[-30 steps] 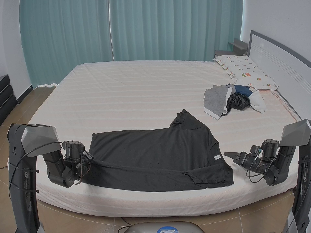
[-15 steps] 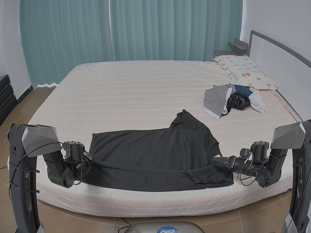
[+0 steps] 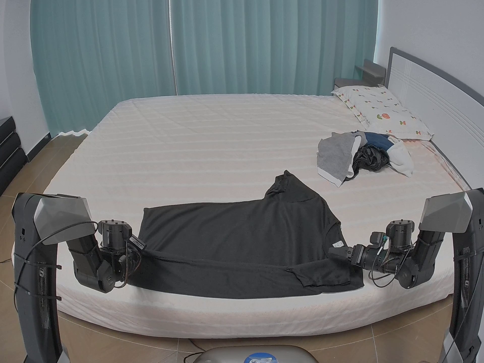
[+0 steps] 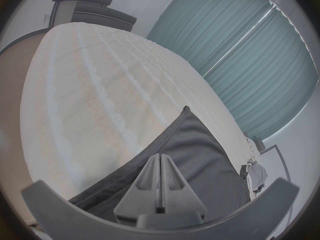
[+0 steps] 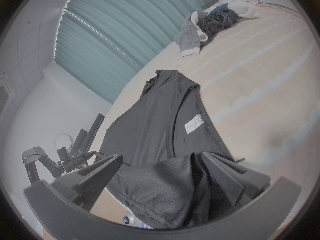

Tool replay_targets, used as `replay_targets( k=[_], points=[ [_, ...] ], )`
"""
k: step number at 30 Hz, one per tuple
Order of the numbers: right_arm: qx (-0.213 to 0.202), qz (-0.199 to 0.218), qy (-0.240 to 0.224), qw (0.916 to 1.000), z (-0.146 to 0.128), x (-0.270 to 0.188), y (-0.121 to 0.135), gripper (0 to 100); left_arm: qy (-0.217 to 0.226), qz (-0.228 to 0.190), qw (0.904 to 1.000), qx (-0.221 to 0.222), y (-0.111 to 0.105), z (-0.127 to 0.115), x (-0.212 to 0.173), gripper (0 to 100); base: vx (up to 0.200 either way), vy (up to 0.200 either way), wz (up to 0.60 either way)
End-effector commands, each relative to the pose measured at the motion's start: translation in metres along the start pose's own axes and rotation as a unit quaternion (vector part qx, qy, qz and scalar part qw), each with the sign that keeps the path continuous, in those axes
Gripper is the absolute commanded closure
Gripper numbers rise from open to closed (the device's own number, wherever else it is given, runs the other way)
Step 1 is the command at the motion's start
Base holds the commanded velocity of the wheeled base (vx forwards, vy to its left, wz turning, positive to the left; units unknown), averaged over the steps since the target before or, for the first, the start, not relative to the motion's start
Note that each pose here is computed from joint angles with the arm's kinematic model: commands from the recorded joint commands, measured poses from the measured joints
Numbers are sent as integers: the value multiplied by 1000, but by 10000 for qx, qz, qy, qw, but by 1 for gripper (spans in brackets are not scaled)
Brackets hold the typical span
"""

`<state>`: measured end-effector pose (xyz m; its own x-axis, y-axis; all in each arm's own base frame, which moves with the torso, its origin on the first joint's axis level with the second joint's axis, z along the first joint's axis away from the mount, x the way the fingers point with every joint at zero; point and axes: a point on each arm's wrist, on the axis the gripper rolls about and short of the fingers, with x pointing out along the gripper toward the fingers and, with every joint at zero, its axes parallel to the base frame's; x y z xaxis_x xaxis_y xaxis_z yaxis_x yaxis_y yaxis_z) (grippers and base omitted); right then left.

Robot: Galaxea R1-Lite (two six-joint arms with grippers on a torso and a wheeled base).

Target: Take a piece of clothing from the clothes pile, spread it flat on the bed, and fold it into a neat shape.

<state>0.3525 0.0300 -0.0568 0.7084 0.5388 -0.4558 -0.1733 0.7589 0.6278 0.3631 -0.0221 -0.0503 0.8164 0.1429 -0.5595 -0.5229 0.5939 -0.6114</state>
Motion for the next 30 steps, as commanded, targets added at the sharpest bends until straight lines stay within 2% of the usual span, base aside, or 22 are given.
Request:
replay_targets(
  k=[1,4,5,17,22,30],
  points=[
    [-70,-2,72,9999,-2,3,0,0,-2,-3,10000,0,0,0,0,100,0,0,0],
    [-73,-1,154,9999,-4,5,2,0,-6,-9,10000,-1,0,0,0,100,0,0,0],
    [-84,4,159,9998,-4,6,2,100,-6,-9,10000,-1,0,0,0,100,0,0,0],
    [-95,-263,9,9996,-2,7,1,100,-11,-5,10000,-5,0,1,0,100,0,0,0],
    [-54,-350,-219,9991,6,3,0,100,-11,23,10000,-1,1,0,-1,100,0,0,0],
    [107,-223,-677,9974,18,0,5,100,-147,150,9998,-9,4,2,1,100,0,0,0]
  ],
)
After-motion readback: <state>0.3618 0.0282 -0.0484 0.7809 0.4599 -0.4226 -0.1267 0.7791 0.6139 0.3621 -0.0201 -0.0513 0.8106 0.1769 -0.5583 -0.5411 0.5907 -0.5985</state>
